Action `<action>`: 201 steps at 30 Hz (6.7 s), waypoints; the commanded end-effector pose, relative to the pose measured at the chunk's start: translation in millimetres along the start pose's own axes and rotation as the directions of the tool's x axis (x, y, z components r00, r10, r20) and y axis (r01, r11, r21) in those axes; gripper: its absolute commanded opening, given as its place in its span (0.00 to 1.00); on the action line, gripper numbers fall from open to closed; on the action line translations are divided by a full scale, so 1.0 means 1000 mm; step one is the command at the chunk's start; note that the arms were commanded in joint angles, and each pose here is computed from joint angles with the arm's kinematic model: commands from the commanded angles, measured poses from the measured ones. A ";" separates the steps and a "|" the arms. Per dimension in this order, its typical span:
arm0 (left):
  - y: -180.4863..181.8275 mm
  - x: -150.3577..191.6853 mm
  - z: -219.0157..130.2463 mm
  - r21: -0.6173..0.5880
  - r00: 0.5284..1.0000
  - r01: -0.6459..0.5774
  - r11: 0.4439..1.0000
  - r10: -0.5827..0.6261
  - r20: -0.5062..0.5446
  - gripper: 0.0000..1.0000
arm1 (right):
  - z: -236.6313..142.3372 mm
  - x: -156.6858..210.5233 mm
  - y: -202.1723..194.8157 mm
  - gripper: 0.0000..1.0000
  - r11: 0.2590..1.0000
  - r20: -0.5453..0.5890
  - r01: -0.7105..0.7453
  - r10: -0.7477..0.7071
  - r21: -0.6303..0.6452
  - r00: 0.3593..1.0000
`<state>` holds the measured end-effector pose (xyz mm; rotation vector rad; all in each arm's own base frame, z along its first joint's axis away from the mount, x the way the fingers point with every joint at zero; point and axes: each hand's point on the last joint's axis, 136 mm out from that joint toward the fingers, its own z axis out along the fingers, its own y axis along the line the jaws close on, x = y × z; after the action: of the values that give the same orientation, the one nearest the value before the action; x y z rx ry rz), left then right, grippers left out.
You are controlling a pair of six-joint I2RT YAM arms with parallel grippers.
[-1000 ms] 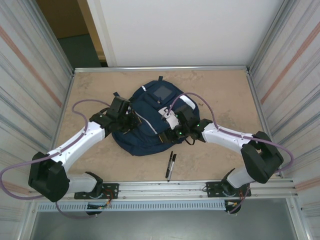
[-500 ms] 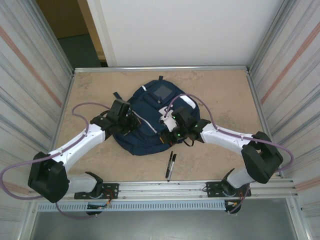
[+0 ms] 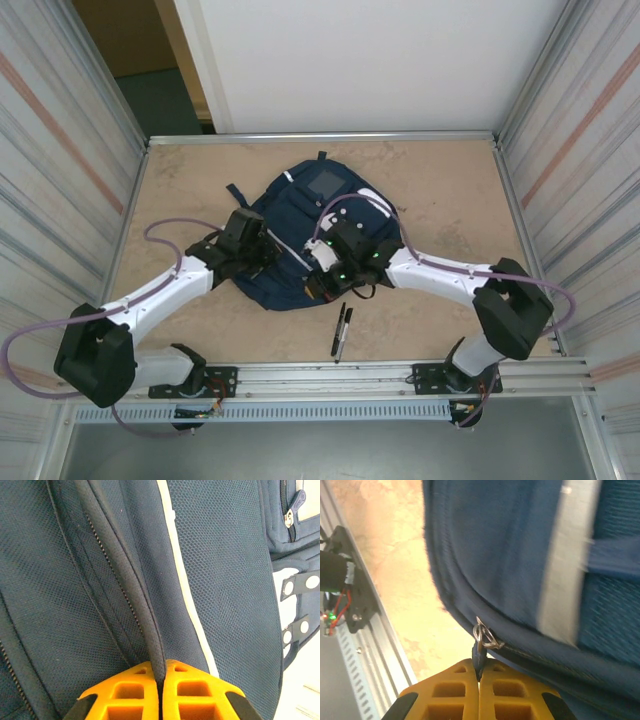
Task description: Pack books, pencil case, and school supplies into a backpack
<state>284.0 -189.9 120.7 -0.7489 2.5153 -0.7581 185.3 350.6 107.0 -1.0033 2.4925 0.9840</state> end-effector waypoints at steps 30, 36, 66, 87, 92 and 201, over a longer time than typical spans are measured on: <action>-0.037 0.010 -0.023 0.215 0.944 -0.309 0.926 0.326 -0.051 0.02 | -0.061 -0.022 0.013 0.59 0.548 0.087 0.777 -0.830 0.308 0.551; -0.035 0.010 -0.016 0.200 0.937 -0.320 0.926 0.340 -0.075 0.02 | -0.054 -0.017 -0.012 0.60 0.445 0.036 0.840 -0.888 0.309 0.458; 0.001 0.065 -0.059 0.097 0.849 -0.522 0.848 0.527 -0.034 0.48 | -0.027 -0.042 -0.019 0.04 0.746 0.219 0.661 -0.660 0.080 0.718; -0.018 0.053 -0.034 -0.279 0.764 -0.591 0.757 0.636 0.106 0.43 | -0.013 -0.045 -0.041 0.02 0.940 0.248 0.342 -0.335 0.015 0.909; -0.018 0.047 -0.036 -0.309 0.739 -0.608 0.731 0.663 0.114 0.33 | -0.013 -0.042 -0.041 0.01 0.933 0.241 0.357 -0.355 0.036 0.903; -0.029 0.081 -0.047 0.457 0.540 -0.775 0.436 0.833 0.120 0.00 | -0.073 -0.040 -0.118 0.12 0.536 -0.088 0.840 -0.836 0.080 0.541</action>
<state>216.3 -216.3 136.1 0.6823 2.2925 -0.7402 248.4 275.9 119.7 -1.9599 1.6081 0.6191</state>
